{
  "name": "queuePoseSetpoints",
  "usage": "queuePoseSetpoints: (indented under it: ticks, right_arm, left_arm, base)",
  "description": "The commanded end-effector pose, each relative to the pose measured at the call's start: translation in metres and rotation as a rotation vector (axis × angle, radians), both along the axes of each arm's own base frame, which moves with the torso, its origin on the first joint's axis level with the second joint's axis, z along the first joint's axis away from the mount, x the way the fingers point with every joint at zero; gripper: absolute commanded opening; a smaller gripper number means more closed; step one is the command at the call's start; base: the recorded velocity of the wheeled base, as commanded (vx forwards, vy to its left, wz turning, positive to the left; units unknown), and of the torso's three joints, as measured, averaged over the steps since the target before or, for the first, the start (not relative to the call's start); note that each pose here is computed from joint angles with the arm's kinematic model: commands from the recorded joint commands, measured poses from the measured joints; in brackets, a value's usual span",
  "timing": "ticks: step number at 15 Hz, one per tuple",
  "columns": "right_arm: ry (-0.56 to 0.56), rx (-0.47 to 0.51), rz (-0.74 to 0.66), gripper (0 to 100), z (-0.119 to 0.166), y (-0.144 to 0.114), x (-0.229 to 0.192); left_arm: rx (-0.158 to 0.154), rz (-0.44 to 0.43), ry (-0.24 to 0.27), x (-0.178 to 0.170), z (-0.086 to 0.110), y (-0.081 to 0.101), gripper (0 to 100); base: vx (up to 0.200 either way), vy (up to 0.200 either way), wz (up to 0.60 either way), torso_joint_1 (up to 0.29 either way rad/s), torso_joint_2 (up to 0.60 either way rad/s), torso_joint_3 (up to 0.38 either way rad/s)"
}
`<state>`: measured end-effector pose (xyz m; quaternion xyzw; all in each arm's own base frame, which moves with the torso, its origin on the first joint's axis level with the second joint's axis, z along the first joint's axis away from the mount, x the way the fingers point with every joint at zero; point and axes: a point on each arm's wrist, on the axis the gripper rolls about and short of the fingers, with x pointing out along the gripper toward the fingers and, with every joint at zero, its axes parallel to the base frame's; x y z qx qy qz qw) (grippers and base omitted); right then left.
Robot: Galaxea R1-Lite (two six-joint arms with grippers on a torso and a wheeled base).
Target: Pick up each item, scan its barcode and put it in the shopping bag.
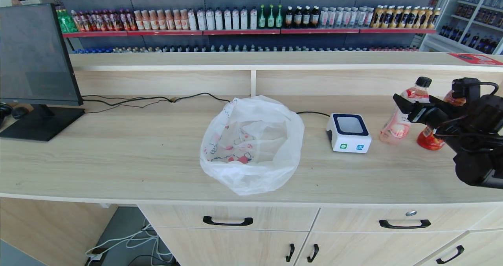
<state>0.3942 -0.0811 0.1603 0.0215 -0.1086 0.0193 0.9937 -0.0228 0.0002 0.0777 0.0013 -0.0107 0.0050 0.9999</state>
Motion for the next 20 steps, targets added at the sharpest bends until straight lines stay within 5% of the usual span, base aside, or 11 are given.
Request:
queuePoseSetpoints:
  ticks: [1, 12, 20]
  right_arm:
    - [0.035, 0.018, 0.003, 100, -0.015, -0.001, 0.006]
    - [0.070, 0.046, 0.002, 100, -0.056, 0.003, 0.022]
    - [0.047, 0.044, -0.002, 100, -0.059, 0.003, 0.037]
  left_arm:
    - [0.000, 0.001, 0.000, 0.000, 0.000, 0.000, 100]
    - [0.000, 0.001, 0.000, 0.000, 0.000, 0.000, 100]
    - [0.000, 0.001, 0.000, 0.000, 0.000, 0.000, 100]
  base:
    - [0.000, 0.000, 0.00, 0.000, 0.00, 0.000]
    - [0.000, 0.000, 0.00, 0.000, 0.00, 0.000]
    - [0.000, 0.000, 0.00, 0.000, 0.00, 0.000]
